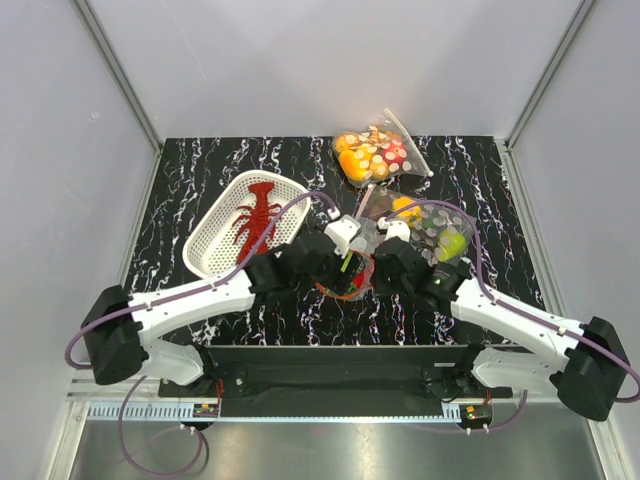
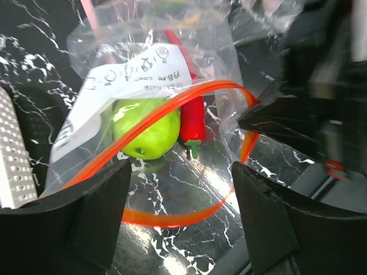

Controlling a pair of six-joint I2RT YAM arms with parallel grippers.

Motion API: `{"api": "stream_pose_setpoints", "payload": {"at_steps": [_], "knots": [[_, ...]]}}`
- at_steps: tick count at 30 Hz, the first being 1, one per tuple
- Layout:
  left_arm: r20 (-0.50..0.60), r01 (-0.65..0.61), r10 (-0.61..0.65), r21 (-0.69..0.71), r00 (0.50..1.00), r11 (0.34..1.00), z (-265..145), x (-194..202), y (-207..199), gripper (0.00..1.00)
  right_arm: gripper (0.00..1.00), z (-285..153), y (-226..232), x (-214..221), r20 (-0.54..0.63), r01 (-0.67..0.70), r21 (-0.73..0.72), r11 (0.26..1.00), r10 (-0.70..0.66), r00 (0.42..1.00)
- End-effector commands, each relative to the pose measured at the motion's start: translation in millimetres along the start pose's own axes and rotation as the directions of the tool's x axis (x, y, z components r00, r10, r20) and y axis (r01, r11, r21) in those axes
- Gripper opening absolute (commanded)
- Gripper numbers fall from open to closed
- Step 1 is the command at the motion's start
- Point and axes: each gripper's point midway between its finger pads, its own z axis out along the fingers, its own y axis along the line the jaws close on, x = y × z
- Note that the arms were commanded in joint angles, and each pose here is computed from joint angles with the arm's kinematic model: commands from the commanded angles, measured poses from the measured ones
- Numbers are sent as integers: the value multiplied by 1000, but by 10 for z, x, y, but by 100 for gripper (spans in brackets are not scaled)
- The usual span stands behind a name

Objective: Open the zip-top bag and remove the fake food

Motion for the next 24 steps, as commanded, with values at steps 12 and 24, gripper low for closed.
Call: {"api": "stream_pose_setpoints", "payload": {"at_steps": [12, 24], "knots": [[79, 28, -22, -72, 997, 997, 572, 26, 226, 74, 1, -32, 122, -8, 23, -56, -96, 994, 58, 998], [107, -9, 20, -97, 994, 995, 930, 78, 452, 85, 2, 40, 178, 128, -5, -47, -145, 988, 46, 999]]}}
